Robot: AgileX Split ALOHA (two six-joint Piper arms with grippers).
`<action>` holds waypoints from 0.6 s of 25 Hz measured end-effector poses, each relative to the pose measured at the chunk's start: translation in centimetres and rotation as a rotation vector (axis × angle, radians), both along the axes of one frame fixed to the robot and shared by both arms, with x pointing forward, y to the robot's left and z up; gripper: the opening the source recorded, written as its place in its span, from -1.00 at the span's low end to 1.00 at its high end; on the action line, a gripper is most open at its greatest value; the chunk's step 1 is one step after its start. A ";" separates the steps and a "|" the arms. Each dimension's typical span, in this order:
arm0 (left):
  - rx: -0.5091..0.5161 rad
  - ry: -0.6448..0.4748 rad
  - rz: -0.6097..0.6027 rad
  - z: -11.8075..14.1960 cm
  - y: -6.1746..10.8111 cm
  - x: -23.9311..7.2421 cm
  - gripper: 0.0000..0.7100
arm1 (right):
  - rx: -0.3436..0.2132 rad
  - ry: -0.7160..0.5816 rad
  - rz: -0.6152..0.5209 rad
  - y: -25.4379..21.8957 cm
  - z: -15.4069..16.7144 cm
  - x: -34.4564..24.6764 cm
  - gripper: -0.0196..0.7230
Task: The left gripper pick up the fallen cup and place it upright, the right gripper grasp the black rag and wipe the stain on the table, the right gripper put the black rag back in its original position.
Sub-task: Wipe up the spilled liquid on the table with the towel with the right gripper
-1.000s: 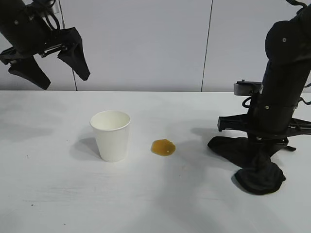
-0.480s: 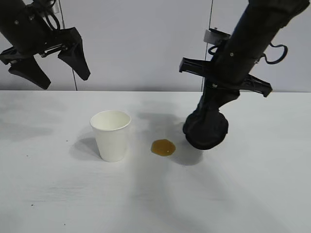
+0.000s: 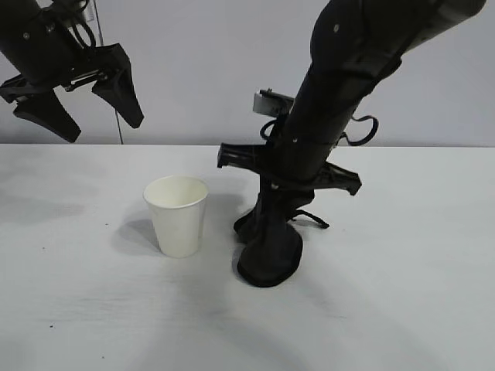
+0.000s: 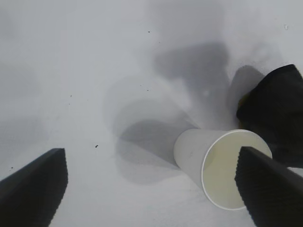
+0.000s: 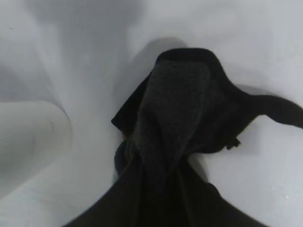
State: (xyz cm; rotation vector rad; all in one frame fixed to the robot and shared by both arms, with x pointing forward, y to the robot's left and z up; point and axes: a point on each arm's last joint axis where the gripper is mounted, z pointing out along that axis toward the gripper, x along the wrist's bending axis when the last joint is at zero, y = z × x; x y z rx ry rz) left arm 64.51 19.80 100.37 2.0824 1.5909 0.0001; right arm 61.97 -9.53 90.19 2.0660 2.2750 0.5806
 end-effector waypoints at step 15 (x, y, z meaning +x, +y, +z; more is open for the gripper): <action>0.000 0.001 0.000 0.0 0.0 0.0 0.95 | -0.142 -0.033 -0.186 -7.8 -0.6 3.3 -0.71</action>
